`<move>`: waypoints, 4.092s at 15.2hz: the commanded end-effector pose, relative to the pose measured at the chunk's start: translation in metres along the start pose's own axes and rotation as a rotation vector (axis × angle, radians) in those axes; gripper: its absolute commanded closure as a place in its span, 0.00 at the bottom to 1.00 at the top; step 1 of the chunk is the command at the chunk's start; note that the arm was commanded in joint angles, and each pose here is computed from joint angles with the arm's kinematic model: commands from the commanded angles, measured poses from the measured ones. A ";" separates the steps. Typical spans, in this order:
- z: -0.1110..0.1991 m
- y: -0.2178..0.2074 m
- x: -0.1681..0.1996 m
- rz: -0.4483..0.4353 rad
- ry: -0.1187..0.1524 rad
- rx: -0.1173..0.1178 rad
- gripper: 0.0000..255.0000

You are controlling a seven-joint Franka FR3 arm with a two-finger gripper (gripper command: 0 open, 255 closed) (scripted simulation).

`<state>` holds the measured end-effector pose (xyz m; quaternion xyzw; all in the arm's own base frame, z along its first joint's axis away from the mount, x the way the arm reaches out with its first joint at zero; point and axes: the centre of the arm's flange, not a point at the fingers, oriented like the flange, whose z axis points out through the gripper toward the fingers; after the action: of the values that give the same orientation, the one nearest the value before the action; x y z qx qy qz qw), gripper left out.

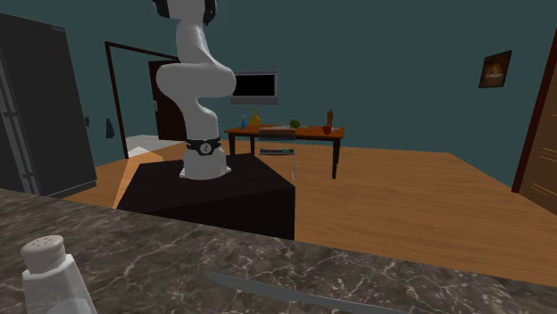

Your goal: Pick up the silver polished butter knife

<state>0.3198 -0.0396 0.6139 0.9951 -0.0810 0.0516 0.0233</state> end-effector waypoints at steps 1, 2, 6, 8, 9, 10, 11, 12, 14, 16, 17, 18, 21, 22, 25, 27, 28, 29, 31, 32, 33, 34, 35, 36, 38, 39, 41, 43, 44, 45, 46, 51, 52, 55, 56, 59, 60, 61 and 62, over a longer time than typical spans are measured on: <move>0.000 0.000 0.000 0.000 0.000 0.000 0.00; 0.009 0.001 0.009 -0.026 -0.001 0.003 0.00; 0.047 0.001 0.047 -0.130 -0.004 0.014 0.00; 0.066 -0.001 0.066 -0.182 -0.005 0.020 0.00; 0.075 -0.002 0.075 -0.208 -0.006 0.023 0.00; 0.085 -0.004 0.084 -0.235 -0.006 0.026 0.00; 0.094 -0.006 0.093 -0.261 -0.007 0.029 0.00; 0.104 -0.008 0.102 -0.287 -0.008 0.032 0.00; 0.123 -0.013 0.121 -0.339 -0.009 0.037 0.00; 0.141 -0.019 0.138 -0.391 -0.011 0.043 0.00; 0.151 -0.022 0.147 -0.417 -0.011 0.046 0.00; 0.160 -0.026 0.156 -0.443 -0.012 0.049 0.00; 0.189 -0.038 0.181 -0.521 -0.014 0.057 0.00; 0.198 -0.042 0.189 -0.547 -0.015 0.060 0.00; 0.226 -0.058 0.213 -0.625 -0.017 0.069 0.00; 0.245 -0.069 0.228 -0.678 -0.018 0.075 0.00; 0.254 -0.075 0.235 -0.704 -0.019 0.078 0.00; 0.264 -0.081 0.243 -0.730 -0.020 0.080 0.00; 0.282 -0.094 0.256 -0.782 -0.021 0.086 0.00; 0.292 -0.101 0.263 -0.808 -0.022 0.089 0.00; 0.301 -0.108 0.269 -0.834 -0.023 0.092 0.00; 0.310 -0.115 0.276 -0.860 -0.023 0.095 0.00; 0.319 -0.122 0.282 -0.886 -0.024 0.098 0.00; 0.329 -0.130 0.288 -0.912 -0.025 0.101 0.00; 0.347 -0.146 0.299 -0.964 -0.026 0.106 0.00; 0.356 -0.154 0.304 -0.990 -0.027 0.109 0.00; 0.372 -0.168 0.313 -1.036 -0.028 0.114 0.00; 0.383 -0.169 0.312 -1.036 -0.028 0.114 0.00; 0.388 -0.169 0.311 -1.036 -0.028 0.114 0.00; 0.393 -0.169 0.310 -1.036 -0.028 0.114 0.00; 0.398 -0.169 0.310 -1.036 -0.028 0.114 0.00; 0.412 -0.170 0.308 -1.036 -0.028 0.114 1.00; 0.412 -0.170 0.308 -1.036 -0.028 0.114 1.00; 0.412 -0.170 0.308 -1.036 -0.028 0.114 1.00; 0.412 -0.170 0.308 -1.036 -0.028 0.114 1.00; 0.412 -0.170 0.308 -1.036 -0.028 0.114 1.00; 0.412 -0.170 0.308 -1.036 -0.028 0.114 1.00; 0.407 -0.170 0.309 -1.036 -0.028 0.114 1.00; 0.401 -0.169 0.309 -1.036 -0.028 0.114 1.00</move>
<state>0.6911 0.0563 0.2369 0.9049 0.4247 0.0242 -0.0097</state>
